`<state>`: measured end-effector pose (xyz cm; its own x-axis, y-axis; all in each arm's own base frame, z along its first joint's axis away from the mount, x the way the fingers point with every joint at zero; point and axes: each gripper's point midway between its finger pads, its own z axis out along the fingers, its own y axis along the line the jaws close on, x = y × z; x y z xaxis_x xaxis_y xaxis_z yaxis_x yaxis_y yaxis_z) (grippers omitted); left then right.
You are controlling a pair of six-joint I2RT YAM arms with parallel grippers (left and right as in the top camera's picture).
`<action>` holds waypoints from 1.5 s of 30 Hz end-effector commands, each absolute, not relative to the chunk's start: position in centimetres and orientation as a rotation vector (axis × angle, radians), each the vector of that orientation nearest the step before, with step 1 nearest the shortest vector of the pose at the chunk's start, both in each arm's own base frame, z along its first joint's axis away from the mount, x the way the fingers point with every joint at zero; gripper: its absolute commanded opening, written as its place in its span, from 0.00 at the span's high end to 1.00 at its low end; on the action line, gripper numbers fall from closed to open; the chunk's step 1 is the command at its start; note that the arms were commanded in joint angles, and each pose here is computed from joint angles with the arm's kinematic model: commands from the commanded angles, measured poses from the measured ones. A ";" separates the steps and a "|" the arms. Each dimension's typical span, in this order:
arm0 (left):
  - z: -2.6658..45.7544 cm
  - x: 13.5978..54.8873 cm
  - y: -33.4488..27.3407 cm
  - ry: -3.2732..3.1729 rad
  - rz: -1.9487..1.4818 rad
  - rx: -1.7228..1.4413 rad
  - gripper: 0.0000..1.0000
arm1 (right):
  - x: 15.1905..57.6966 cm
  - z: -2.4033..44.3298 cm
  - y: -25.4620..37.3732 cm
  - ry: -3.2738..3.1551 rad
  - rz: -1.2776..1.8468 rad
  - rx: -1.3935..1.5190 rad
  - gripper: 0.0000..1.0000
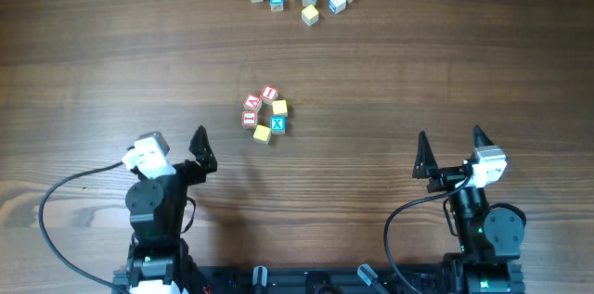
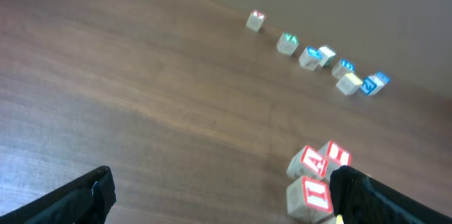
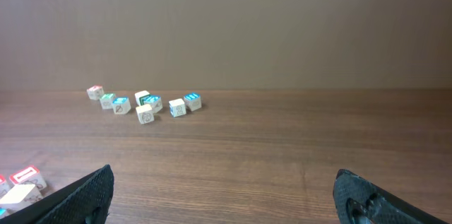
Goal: Form a circle
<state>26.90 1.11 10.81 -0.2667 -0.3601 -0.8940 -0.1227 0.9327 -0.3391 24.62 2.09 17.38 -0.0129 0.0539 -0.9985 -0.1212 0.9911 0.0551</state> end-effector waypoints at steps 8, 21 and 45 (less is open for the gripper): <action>9.4 24.9 1.4 1.891 -0.179 -0.341 0.00 | 24.6 17.6 1.7 1.565 0.114 -0.043 0.00; 15.5 24.6 1.3 1.635 -0.161 -0.248 0.00 | 24.6 17.6 1.7 1.565 0.114 -0.043 0.00; 15.7 24.6 1.3 1.629 -0.165 -0.245 0.00 | 24.6 17.6 1.7 1.565 0.114 -0.043 0.00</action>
